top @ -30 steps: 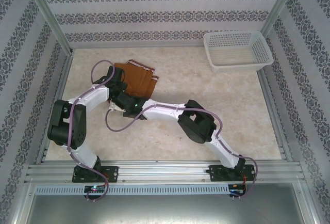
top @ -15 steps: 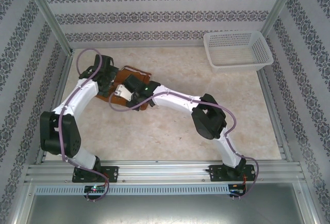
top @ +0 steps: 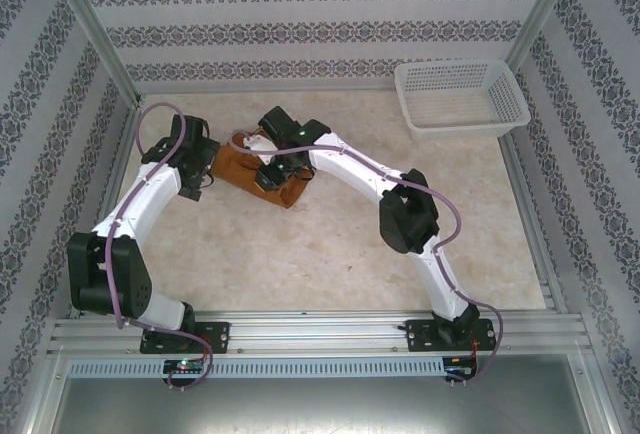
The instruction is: Roll up the long pants
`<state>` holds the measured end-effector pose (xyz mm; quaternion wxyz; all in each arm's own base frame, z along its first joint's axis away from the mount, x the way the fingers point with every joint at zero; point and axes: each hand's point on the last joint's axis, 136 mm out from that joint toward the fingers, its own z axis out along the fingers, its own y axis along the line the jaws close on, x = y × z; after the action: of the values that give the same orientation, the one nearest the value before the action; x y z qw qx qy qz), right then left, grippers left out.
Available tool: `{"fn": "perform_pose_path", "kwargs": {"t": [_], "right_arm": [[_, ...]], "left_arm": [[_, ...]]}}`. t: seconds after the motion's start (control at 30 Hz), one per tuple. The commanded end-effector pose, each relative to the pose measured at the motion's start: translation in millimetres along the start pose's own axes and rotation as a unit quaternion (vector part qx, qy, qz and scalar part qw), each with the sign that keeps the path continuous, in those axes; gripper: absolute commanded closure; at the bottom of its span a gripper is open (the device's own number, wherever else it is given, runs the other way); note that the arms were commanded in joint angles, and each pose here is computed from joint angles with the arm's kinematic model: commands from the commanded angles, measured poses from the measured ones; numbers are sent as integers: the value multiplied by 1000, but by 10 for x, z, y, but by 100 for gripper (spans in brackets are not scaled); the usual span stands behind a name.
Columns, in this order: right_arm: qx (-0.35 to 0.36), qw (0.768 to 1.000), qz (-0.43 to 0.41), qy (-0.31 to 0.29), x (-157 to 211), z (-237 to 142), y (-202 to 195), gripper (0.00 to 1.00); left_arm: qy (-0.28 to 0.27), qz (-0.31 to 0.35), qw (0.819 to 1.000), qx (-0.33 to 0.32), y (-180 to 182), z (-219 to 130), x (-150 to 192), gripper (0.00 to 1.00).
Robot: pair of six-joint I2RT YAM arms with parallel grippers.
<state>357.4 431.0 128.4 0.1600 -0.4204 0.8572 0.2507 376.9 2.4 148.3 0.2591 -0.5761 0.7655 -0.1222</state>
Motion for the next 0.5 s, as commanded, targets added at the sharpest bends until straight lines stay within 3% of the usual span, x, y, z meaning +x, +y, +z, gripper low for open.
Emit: {"fn": "perform_pose_path", "kwargs": {"t": [0.0, 0.2, 0.47], "right_arm": [[-84, 993, 80, 29, 55, -38, 154, 100], [-108, 983, 149, 24, 33, -72, -55, 100], [-143, 947, 286, 3, 131, -73, -648, 100]], "left_arm": [[15, -4, 1000, 9, 12, -11, 88, 0], [29, 5, 999, 14, -67, 54, 187, 0], [36, 11, 999, 21, -220, 124, 205, 0]]}}
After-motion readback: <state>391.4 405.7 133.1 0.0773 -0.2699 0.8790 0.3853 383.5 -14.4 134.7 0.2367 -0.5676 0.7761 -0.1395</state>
